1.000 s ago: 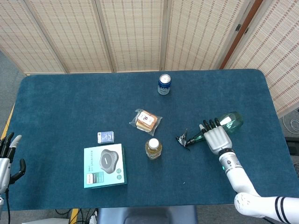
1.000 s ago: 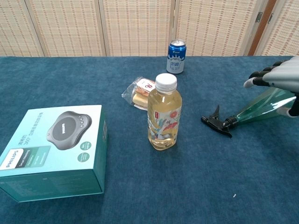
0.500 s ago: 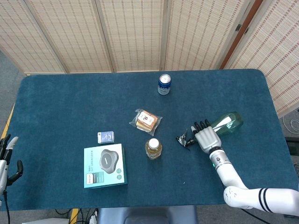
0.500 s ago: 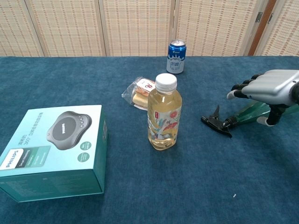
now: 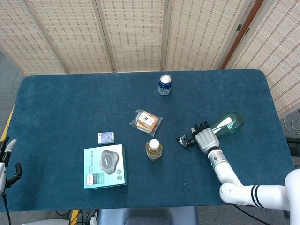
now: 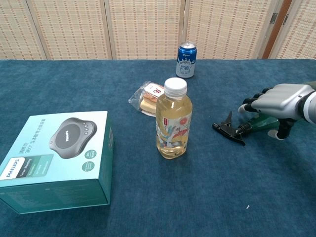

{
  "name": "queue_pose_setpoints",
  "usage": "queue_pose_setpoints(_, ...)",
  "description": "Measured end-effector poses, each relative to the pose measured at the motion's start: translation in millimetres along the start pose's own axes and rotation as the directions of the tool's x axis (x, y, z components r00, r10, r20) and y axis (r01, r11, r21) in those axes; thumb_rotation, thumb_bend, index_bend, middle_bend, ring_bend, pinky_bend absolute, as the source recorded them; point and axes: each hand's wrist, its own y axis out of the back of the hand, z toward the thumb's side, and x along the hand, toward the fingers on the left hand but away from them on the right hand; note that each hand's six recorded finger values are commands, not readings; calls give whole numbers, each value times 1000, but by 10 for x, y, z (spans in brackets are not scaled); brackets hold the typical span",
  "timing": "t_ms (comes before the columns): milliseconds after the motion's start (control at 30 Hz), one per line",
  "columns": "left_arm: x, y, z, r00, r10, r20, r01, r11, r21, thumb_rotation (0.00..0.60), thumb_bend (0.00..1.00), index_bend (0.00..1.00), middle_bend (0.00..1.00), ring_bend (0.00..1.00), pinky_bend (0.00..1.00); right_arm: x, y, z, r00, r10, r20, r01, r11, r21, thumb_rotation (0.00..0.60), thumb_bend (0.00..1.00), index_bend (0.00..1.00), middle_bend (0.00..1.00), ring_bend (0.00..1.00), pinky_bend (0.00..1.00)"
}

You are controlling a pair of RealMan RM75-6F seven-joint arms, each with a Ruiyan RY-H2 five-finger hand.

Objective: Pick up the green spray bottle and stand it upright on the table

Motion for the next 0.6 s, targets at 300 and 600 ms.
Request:
queue_pose_setpoints(300, -16, -19, -23, 1000, 0, -1, 0, 1000, -2, 600, 586, 45, 0, 0, 0, -48, 4, 38, 1000, 1, -6, -1, 1000, -8, 600, 378, 78, 11, 0, 0)
queue_pose_setpoints(600, -32, -54, -51, 1000, -5, -3, 5, 1000, -4, 600, 586, 45, 0, 0, 0, -84, -22, 33, 1000, -5, 3, 5, 1000, -18, 600, 436, 234, 208, 31, 89)
